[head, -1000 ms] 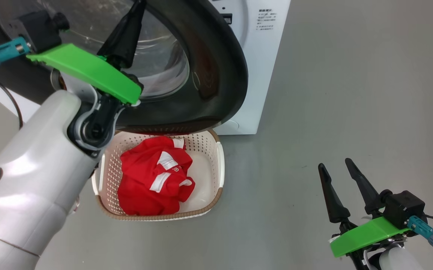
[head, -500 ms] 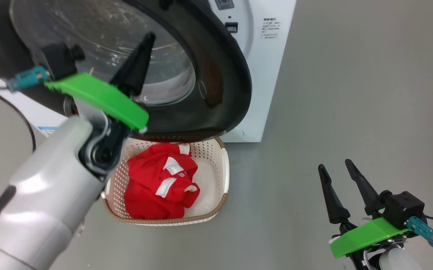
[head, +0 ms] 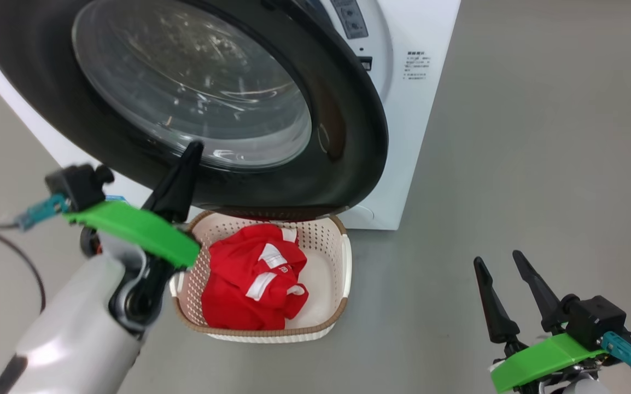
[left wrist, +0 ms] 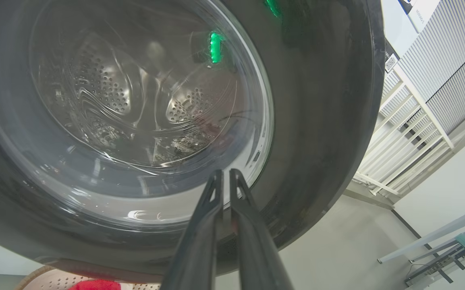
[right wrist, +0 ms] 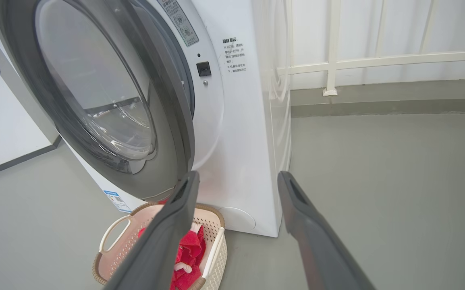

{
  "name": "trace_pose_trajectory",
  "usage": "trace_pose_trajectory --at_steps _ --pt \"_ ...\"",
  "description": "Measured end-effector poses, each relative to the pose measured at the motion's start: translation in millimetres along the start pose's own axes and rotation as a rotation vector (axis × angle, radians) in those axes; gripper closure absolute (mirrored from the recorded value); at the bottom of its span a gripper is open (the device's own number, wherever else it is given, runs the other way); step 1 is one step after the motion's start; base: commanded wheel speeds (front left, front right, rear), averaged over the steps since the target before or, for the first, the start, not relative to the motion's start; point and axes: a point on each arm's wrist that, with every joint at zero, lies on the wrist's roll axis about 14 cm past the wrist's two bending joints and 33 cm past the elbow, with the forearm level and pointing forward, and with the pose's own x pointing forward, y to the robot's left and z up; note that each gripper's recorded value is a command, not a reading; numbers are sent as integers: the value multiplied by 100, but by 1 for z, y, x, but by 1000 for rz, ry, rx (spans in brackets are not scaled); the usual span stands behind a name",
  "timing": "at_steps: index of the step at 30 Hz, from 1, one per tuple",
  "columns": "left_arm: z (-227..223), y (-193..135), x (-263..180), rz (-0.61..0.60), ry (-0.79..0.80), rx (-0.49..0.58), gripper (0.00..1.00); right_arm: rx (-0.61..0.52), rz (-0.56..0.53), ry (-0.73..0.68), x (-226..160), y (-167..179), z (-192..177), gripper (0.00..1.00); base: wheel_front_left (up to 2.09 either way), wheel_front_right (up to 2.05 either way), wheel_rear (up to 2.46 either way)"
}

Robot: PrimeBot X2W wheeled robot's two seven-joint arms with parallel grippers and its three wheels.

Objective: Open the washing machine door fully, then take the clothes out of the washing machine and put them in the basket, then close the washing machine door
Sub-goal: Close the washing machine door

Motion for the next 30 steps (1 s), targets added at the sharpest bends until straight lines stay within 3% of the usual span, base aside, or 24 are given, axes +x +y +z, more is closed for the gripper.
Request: trace_pose_trajectory --at_steps 1,2,3,5,7,23,30 --pt "0 6 -6 18 -6 4 31 -1 2 -2 -1 0 1 0 0 0 0" --pt "0 12 -11 36 -10 12 31 -2 2 -2 -2 1 1 0 0 0 0" --pt "-1 17 -17 51 -11 18 19 -3 3 0 -3 1 1 0 0 0 0" --pt "-7 26 -29 78 -3 33 7 -4 5 -4 -5 2 2 0 0 0 0" --pt "-14 35 -40 104 9 49 0 -6 7 -8 -7 2 4 0 0 0 0" --pt "-44 81 -118 256 37 161 0 -19 -75 -22 -38 -23 9 0 0 0 0" --pt "-47 88 -138 277 55 279 0 -18 -117 -24 -56 -33 9 0 0 0 0"
